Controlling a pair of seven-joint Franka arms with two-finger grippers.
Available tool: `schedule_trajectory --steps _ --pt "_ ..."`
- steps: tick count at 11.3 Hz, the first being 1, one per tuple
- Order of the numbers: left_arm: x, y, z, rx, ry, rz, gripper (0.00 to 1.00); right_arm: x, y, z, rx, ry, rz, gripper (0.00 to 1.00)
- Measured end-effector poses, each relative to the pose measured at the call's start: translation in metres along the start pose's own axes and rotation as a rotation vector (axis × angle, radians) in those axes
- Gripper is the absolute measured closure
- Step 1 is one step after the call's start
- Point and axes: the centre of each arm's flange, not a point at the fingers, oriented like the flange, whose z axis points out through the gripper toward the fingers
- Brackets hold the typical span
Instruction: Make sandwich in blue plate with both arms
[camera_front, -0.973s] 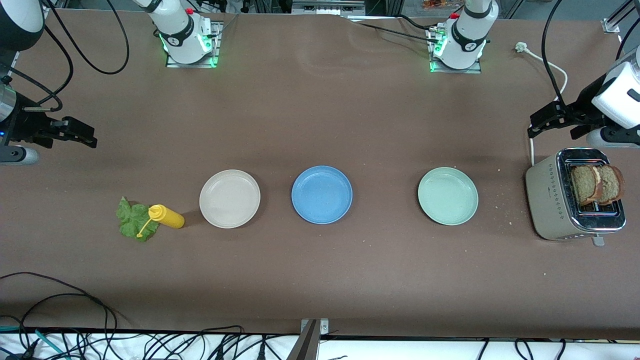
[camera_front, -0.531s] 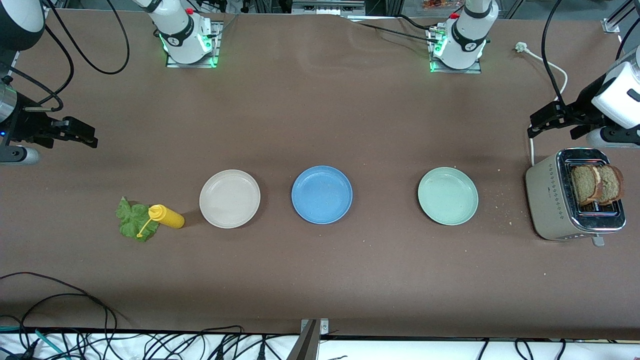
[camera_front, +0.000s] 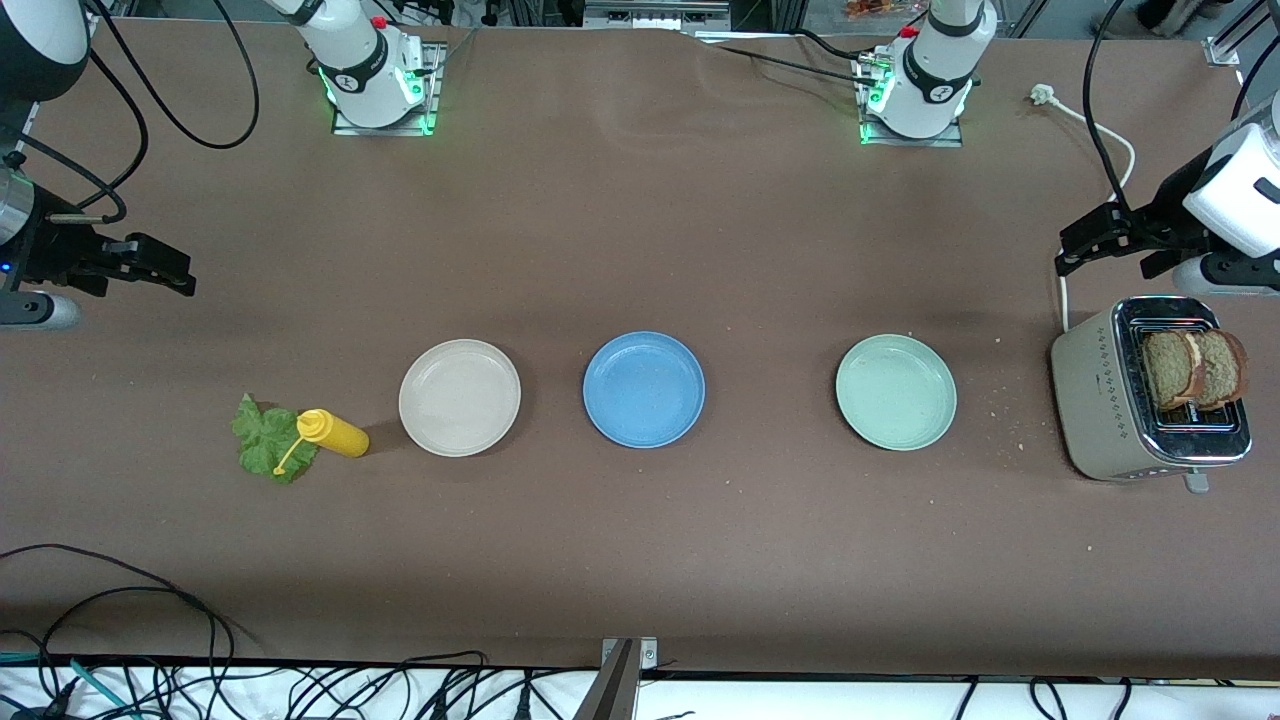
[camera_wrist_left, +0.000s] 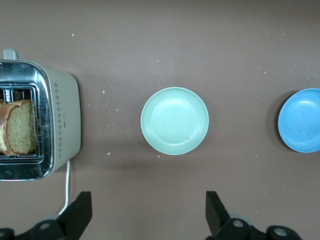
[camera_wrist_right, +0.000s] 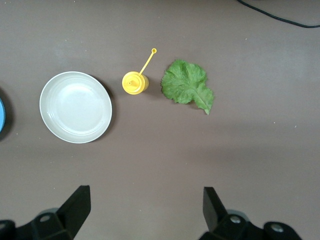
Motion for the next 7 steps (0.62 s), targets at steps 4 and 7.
schedule_trajectory --steps 4,7 --pt "0.0000 0.0001 0.0000 0.000 0.000 0.000 0.00 0.0000 0.0000 0.0000 0.000 0.000 0.000 0.00" --pt "-0.0001 0.0018 0.0001 0.000 0.000 0.003 0.00 0.0000 0.0000 0.0000 0.000 0.000 0.000 0.00"
